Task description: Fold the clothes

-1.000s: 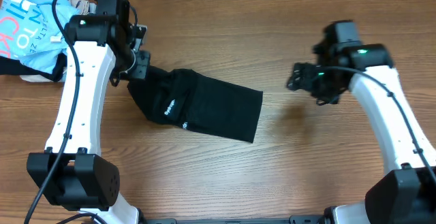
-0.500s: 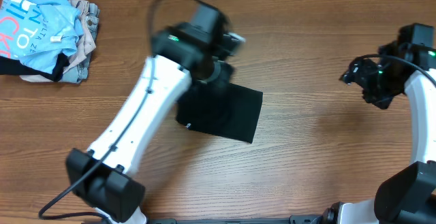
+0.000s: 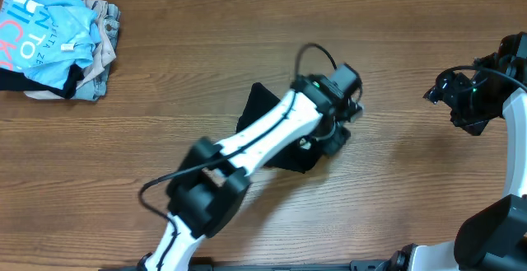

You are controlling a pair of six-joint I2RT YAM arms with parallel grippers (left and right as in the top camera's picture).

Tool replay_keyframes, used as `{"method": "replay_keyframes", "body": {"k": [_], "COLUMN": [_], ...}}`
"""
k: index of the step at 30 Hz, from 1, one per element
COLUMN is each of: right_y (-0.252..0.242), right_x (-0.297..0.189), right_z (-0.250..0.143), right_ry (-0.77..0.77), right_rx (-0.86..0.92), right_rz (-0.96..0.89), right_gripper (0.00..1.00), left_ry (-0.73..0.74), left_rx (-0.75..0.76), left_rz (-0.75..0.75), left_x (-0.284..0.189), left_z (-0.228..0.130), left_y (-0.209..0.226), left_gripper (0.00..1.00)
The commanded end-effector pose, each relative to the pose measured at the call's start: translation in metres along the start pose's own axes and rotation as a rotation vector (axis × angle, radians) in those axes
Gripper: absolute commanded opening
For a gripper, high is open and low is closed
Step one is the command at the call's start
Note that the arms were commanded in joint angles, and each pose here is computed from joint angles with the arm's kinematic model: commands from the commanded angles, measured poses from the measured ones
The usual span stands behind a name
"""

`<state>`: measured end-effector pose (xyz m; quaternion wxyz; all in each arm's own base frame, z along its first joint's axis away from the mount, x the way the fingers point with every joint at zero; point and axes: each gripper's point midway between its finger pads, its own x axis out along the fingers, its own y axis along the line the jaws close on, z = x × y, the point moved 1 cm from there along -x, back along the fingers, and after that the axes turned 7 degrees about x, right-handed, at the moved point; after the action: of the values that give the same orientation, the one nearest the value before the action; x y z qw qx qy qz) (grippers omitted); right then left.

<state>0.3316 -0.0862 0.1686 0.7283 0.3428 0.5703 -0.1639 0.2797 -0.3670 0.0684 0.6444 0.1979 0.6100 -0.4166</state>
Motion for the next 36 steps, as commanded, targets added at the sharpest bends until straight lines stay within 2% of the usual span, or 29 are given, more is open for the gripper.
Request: {"method": "replay_keyframes", "body": {"k": [1, 2, 8, 12, 14, 17, 19, 21, 22, 24, 29, 36], "right_y": [0.007, 0.007, 0.007, 0.007, 0.007, 0.007, 0.007, 0.007, 0.007, 0.007, 0.007, 0.007], "right_x": [-0.013, -0.013, -0.013, -0.013, -0.013, -0.013, -0.013, -0.013, -0.013, -0.013, -0.013, -0.013], "right_z": [0.008, 0.008, 0.008, 0.009, 0.009, 0.008, 0.008, 0.008, 0.008, 0.008, 0.008, 0.007], "right_ry": [-0.046, -0.046, -0.046, -0.046, -0.046, -0.045, -0.045, -0.045, -0.045, -0.045, -0.044, -0.042], "right_rx": [-0.018, -0.018, -0.018, -0.018, -0.018, -0.018, -0.018, -0.018, -0.018, -0.018, -0.017, -0.017], "right_rz": [0.026, 0.026, 0.026, 0.027, 0.027, 0.027, 0.027, 0.026, 0.027, 0.026, 0.026, 0.025], "right_gripper": [0.82, 0.82, 0.83, 0.83, 0.83, 0.84, 0.88, 0.88, 0.88, 0.88, 0.88, 0.89], "left_ry": [0.023, 0.013, -0.061, -0.039, 0.001, 0.093, 0.161, 0.205, 0.204, 0.158, 0.068, 0.085], "left_rx": [-0.036, -0.037, -0.031, 0.011, 0.051, 0.090, 0.073, -0.034, -0.098, -0.182, -0.241, -0.308], "left_rz": [-0.027, -0.026, -0.003, 0.122, 0.154, 0.199, 0.282, 0.438, 0.508, 0.597, 0.550, 0.347], "left_x": [0.010, 0.006, -0.043, -0.083, -0.088, -0.086, -0.086, -0.093, -0.099, -0.111, -0.120, -0.098], "left_z": [-0.004, -0.001, 0.020, 0.014, 0.006, -0.013, -0.027, -0.040, -0.043, -0.041, -0.031, -0.041], "left_y": [-0.001, 0.000, 0.000, 0.008, 0.010, 0.015, 0.028, 0.052, 0.062, 0.074, 0.073, 0.094], "left_gripper": [0.72, 0.77, 0.90, 0.98, 1.00, 1.00, 1.00, 0.95, 0.86, 0.84, 0.87, 0.77]}}
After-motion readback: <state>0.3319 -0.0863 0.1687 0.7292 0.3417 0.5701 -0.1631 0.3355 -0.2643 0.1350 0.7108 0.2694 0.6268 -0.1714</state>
